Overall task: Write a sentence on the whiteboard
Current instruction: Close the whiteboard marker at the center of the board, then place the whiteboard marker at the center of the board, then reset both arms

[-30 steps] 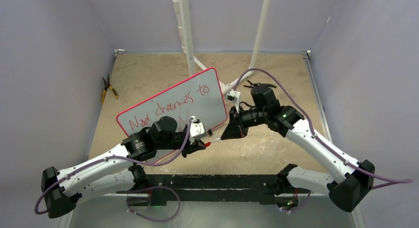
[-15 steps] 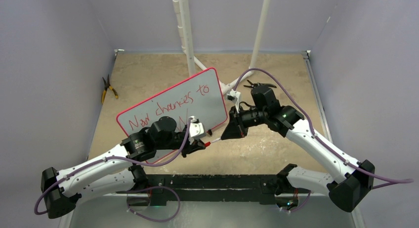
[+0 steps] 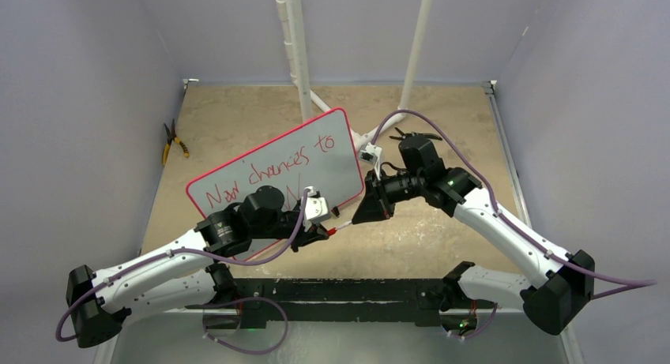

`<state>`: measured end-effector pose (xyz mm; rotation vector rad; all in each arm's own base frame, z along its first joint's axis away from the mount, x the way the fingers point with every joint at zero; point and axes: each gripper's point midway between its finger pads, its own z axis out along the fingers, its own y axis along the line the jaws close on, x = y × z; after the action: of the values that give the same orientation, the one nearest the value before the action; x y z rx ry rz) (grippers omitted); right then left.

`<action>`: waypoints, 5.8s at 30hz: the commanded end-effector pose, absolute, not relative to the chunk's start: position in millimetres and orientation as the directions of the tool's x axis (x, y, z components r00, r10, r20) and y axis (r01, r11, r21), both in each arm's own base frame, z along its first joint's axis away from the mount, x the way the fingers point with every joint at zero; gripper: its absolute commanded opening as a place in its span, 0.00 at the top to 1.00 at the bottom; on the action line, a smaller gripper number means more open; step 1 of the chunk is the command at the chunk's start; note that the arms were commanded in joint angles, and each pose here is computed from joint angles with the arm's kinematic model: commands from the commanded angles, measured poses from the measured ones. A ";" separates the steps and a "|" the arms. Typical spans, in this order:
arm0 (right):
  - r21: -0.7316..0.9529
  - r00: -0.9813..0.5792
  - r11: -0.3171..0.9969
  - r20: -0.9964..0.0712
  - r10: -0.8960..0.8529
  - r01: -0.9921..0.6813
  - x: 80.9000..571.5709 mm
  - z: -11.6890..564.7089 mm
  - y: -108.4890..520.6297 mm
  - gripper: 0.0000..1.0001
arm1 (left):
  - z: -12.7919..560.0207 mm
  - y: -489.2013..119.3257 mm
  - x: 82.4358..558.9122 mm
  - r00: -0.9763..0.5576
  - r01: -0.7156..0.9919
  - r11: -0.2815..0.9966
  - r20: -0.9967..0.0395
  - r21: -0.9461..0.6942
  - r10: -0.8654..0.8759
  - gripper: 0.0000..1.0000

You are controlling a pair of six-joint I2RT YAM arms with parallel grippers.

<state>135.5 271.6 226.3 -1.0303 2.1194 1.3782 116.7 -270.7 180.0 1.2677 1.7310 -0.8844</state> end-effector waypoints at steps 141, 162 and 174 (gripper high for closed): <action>0.654 -0.860 0.582 -0.479 -0.174 -0.483 198.9 106.2 255.7 1.00 | 244.8 -275.6 179.9 -0.220 0.851 0.518 -0.956 -0.091 0.193 0.35; 0.467 -0.653 0.870 -0.710 0.262 -0.159 327.6 162.3 141.8 0.01 | 379.2 -186.8 297.0 -0.135 0.472 0.871 -0.988 -0.134 -0.078 0.24; 0.314 -0.142 0.940 -0.945 0.296 -0.133 337.0 312.2 79.8 0.01 | 369.7 -15.9 345.8 -0.080 -0.099 0.970 -0.970 -0.224 -0.232 0.08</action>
<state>336.5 104.0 257.3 0.1318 1.8912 0.4978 345.9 -68.0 378.8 -0.0510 1.6663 -0.2144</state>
